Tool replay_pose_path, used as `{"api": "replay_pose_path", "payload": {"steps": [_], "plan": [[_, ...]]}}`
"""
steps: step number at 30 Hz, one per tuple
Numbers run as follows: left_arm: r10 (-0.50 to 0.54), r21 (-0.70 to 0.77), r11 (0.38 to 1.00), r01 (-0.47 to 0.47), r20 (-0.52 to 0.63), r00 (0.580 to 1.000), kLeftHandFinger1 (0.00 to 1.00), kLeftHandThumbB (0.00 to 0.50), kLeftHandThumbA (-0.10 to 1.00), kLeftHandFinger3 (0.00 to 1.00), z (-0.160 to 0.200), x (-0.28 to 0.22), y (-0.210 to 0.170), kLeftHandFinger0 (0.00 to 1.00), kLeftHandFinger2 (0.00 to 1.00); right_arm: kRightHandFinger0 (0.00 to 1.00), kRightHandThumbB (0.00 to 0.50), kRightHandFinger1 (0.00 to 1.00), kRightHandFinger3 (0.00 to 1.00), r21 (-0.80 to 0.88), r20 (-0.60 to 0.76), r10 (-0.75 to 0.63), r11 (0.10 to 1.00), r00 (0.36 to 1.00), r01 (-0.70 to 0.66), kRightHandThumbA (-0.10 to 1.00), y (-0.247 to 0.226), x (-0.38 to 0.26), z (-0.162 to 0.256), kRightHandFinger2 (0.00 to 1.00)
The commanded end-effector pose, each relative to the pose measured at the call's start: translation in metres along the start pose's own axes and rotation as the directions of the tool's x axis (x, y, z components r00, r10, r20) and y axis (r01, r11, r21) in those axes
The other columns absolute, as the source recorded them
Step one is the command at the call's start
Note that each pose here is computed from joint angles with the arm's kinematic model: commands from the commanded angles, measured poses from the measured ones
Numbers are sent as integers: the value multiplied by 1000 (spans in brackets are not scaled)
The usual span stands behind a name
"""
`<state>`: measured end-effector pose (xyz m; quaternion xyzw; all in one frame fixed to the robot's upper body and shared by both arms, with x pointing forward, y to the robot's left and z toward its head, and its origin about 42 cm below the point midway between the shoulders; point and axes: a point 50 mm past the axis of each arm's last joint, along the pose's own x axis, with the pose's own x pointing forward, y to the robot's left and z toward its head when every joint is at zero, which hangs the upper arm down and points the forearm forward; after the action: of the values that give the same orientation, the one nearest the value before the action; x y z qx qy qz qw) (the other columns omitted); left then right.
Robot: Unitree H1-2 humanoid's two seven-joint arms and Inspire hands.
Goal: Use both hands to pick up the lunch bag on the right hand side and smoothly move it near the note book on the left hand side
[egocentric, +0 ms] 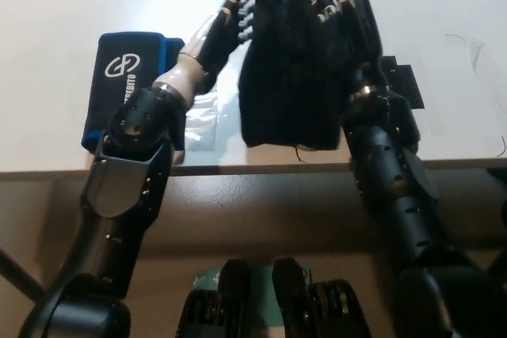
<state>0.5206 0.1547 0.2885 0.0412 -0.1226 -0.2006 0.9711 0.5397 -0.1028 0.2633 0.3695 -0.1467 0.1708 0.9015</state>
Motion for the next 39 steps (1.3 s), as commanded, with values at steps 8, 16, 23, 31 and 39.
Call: {"api": "replay_pose_path", "payload": {"steps": [8,16,23,31,39], "plan": [[29,13,999,-32,181,983,1000,441,1000,1000,51,-10,34,1000,1000,1000,347,1000,1000,-27,8,138,990,990,-138,1000,64,30,-8,1000],[20,47,998,-32,235,972,1000,435,1000,1000,72,-20,39,1000,1000,1000,337,1000,1000,-4,-16,160,987,987,-160,1000,79,32,-16,1000],[16,53,998,-32,272,962,1000,453,1000,1000,84,-21,37,1000,1000,1000,365,1000,1000,18,-40,177,984,983,-177,1000,91,34,-24,1000],[14,55,998,-31,283,959,1000,454,1000,1000,88,-19,35,1000,1000,1000,360,1000,1000,35,-42,194,981,980,-193,1000,91,35,-26,1000],[42,44,998,-54,241,970,1000,436,1000,1000,80,-18,48,1000,1000,1000,337,1000,1000,-75,-20,158,984,987,-160,1000,82,41,-11,1000]]}}
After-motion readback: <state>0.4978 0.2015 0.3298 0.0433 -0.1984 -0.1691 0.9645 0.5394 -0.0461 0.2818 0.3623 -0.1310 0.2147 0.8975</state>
